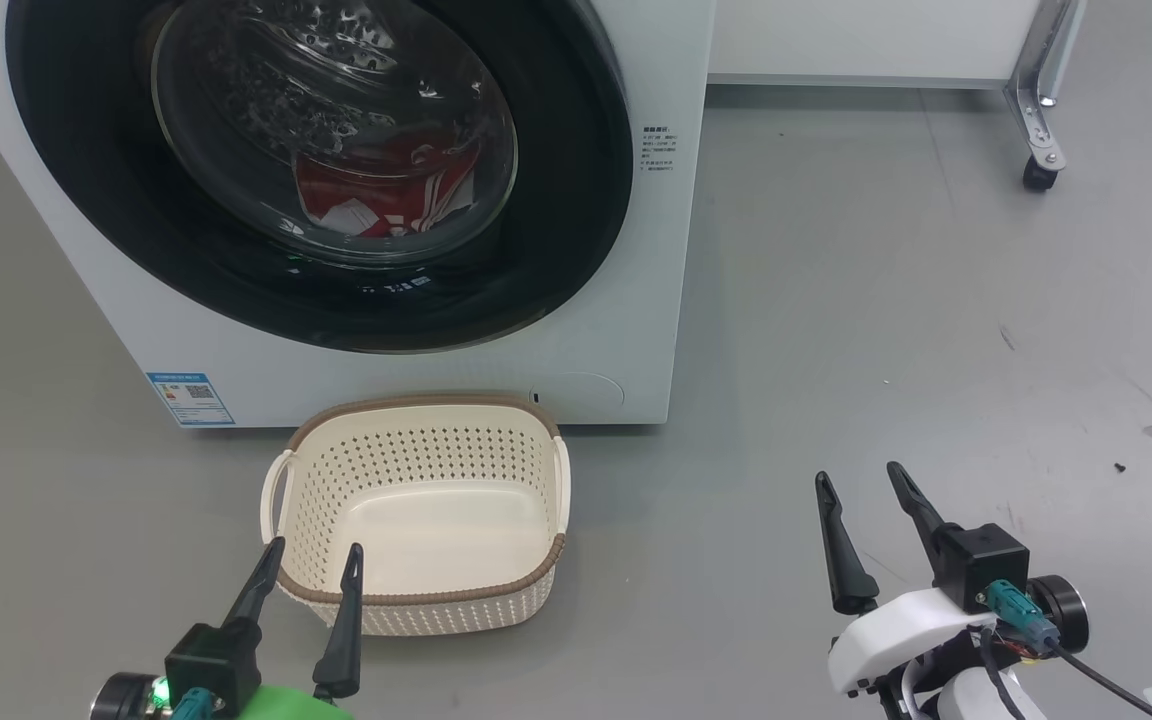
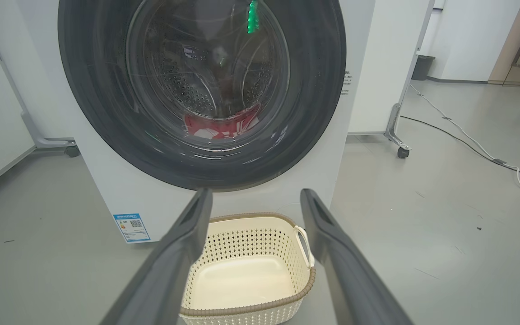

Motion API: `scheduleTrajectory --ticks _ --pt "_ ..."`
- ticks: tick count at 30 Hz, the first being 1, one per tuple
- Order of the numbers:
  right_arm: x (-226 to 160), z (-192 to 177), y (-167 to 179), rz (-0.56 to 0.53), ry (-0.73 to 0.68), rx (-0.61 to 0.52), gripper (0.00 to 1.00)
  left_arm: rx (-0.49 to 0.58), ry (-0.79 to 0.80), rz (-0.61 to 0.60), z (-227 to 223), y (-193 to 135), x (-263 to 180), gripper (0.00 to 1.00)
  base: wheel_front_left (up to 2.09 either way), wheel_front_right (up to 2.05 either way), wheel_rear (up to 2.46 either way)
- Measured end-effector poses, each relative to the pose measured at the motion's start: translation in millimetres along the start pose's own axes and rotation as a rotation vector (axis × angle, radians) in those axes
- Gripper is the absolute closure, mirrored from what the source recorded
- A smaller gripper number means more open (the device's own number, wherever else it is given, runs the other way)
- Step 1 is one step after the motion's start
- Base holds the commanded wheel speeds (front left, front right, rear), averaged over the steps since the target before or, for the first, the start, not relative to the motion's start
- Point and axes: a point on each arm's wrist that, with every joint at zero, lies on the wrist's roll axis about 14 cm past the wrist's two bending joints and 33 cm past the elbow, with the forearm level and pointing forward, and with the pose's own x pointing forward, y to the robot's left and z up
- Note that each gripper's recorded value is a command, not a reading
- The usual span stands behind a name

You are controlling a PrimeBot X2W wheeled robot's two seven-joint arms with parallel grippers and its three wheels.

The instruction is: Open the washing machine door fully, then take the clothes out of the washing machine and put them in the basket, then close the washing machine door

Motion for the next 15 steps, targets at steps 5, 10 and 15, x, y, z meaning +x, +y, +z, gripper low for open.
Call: scheduleTrajectory --ticks 5,10,15 --pt "0.6 0.1 -2.7 -0.014 0.0 0.005 0.0 -0.001 0.004 0.001 -1.2 0.0 0.3 0.0 0.0 0.0 0.0" --pt "2.2 1.6 -4.5 -0.019 -0.004 0.007 0.0 -0.003 0.012 0.002 -3.9 0.1 0.4 0.0 0.0 0.0 0.0" --pt "5.2 4.8 -4.7 -0.018 -0.012 0.006 0.0 -0.004 0.023 0.005 -7.4 0.6 0.2 0.0 0.0 0.0 0.0"
